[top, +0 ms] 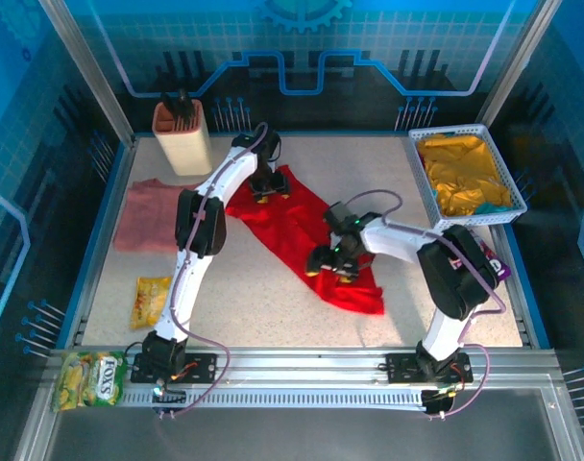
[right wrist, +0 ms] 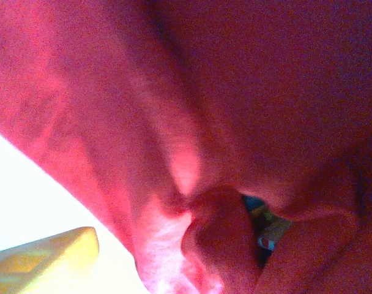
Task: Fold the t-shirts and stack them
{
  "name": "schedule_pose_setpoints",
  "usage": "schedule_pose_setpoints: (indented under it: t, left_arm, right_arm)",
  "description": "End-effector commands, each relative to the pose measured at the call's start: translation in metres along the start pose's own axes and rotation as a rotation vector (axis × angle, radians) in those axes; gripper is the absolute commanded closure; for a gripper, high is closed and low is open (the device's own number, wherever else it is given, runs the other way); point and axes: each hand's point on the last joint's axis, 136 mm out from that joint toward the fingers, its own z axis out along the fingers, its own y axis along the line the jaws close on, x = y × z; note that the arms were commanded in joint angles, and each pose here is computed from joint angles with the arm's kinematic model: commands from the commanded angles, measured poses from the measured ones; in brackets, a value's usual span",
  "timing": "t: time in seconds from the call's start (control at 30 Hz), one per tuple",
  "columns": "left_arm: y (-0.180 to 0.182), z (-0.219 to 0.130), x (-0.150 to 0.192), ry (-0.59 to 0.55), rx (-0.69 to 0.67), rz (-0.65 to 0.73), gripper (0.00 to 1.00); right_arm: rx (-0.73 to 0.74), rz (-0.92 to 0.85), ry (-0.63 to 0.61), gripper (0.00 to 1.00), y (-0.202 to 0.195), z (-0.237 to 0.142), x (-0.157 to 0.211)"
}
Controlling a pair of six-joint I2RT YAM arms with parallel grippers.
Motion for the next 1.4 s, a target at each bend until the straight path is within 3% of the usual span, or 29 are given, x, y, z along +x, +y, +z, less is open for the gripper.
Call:
schedule_pose_setpoints:
  t: [0.0, 0.17, 0.3, 0.5, 0.63, 0.87, 1.1, 1.37]
  left_arm:
    - [-0.040, 0.020, 0.011, 0.026, 0.105, 0.090, 0.41]
    - [-0.080, 0.020, 0.015, 0.023, 0.223, 0.122, 0.41]
    - [-0.103, 0.003, 0.020, 0.023, 0.302, 0.165, 0.41]
    - [-0.103, -0.099, 0.005, -0.195, 0.302, 0.234, 0.34]
    - [-0.082, -0.151, 0.007, -0.265, 0.306, 0.215, 0.32]
    - [-0.003, -0.158, 0.059, -0.255, 0.145, 0.096, 0.32]
    - [0.047, -0.152, 0.137, -0.251, 0.116, 0.005, 0.31]
    - [0.073, -0.150, 0.205, -0.230, 0.153, -0.065, 0.32]
  right_arm:
    - [-0.051, 0.052, 0.096, 0.20, 0.031, 0.033, 0.043]
    - [-0.050, -0.046, 0.090, 0.20, 0.072, 0.046, 0.067]
    - [0.003, -0.110, -0.020, 0.20, 0.074, 0.021, 0.057]
    - [0.041, -0.158, -0.251, 0.16, 0.062, -0.046, 0.006]
    - [0.087, -0.179, -0.339, 0.16, 0.058, -0.081, -0.035]
    - [0.138, -0.219, -0.418, 0.16, 0.062, -0.098, -0.119]
    - [0.206, -0.231, -0.353, 0.18, 0.056, -0.063, -0.182]
    - [0.252, -0.162, -0.305, 0.20, 0.030, -0.018, -0.231]
